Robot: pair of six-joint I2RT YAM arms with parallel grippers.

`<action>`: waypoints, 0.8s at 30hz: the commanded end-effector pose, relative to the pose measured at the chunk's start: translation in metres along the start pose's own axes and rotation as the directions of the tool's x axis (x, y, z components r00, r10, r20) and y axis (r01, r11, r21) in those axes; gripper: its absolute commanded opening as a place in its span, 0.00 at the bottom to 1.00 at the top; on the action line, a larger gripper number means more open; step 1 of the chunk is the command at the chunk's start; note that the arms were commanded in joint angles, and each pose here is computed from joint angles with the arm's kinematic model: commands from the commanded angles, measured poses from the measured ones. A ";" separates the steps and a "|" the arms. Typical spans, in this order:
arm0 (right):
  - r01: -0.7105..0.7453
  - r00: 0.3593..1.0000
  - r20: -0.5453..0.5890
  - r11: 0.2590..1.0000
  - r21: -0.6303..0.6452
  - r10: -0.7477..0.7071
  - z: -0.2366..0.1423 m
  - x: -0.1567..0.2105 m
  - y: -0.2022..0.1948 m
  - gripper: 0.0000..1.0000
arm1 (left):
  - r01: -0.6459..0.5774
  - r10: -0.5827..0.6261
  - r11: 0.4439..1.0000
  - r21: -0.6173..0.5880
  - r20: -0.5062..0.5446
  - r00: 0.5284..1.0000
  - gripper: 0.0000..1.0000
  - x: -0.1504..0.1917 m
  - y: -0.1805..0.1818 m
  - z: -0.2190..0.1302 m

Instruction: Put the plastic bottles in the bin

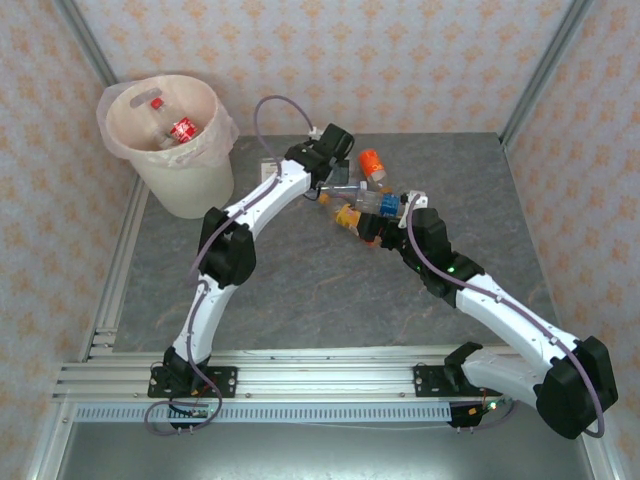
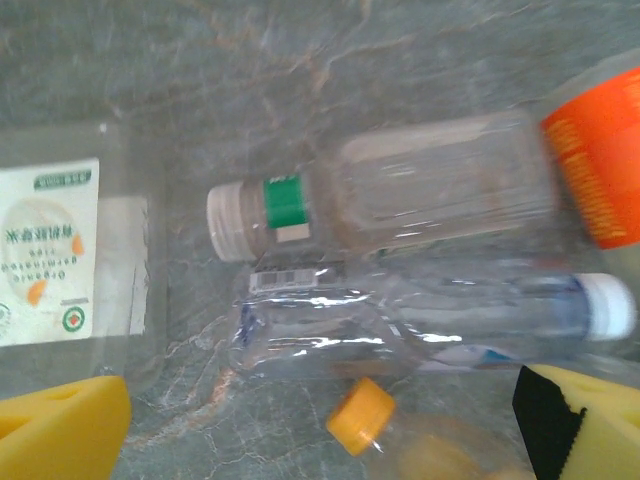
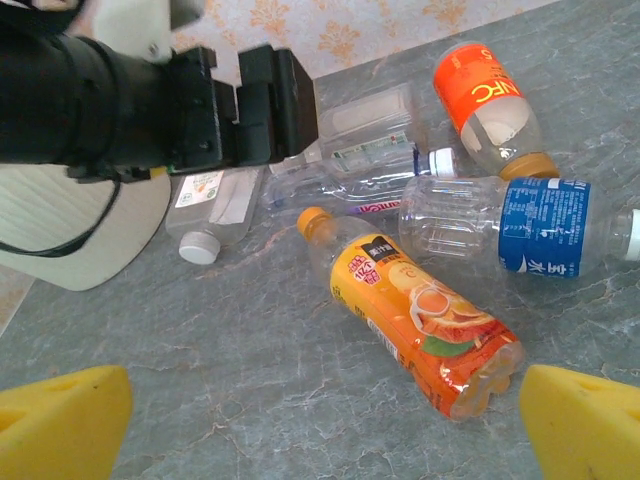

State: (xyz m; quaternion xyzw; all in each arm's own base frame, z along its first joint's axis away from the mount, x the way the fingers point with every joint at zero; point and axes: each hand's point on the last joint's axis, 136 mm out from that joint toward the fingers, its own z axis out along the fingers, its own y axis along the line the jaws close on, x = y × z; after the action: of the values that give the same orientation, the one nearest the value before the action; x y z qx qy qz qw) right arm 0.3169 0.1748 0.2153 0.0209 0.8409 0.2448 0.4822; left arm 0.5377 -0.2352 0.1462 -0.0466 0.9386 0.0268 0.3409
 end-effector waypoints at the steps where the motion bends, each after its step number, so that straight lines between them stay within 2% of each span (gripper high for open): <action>1: -0.014 0.999 0.031 1.000 0.016 0.013 -0.006 -0.013 0.000 0.99 | 0.111 -0.112 0.991 -0.069 -0.018 0.993 1.00 -0.008 0.034 0.005; 11: -0.027 0.999 0.029 0.999 0.019 0.027 -0.006 -0.012 -0.001 0.99 | 0.151 -0.166 0.961 -0.232 -0.045 0.985 1.00 -0.004 0.102 0.041; 15: -0.030 0.999 0.032 0.999 0.027 0.029 -0.006 -0.012 -0.002 0.99 | 0.168 -0.188 0.972 -0.163 -0.115 0.975 1.00 0.003 0.105 0.061; 24: -0.029 0.999 0.028 0.999 0.039 0.028 -0.007 -0.011 -0.005 0.99 | 0.145 -0.171 0.976 -0.161 -0.160 0.972 1.00 0.004 0.133 0.082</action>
State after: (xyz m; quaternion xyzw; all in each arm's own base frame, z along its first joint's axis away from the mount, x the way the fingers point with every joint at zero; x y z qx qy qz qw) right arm 0.3163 0.1702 0.2101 0.0326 0.8467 0.2352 0.4761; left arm 0.5698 -0.1031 0.0761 -0.1584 0.9500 0.0741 0.2586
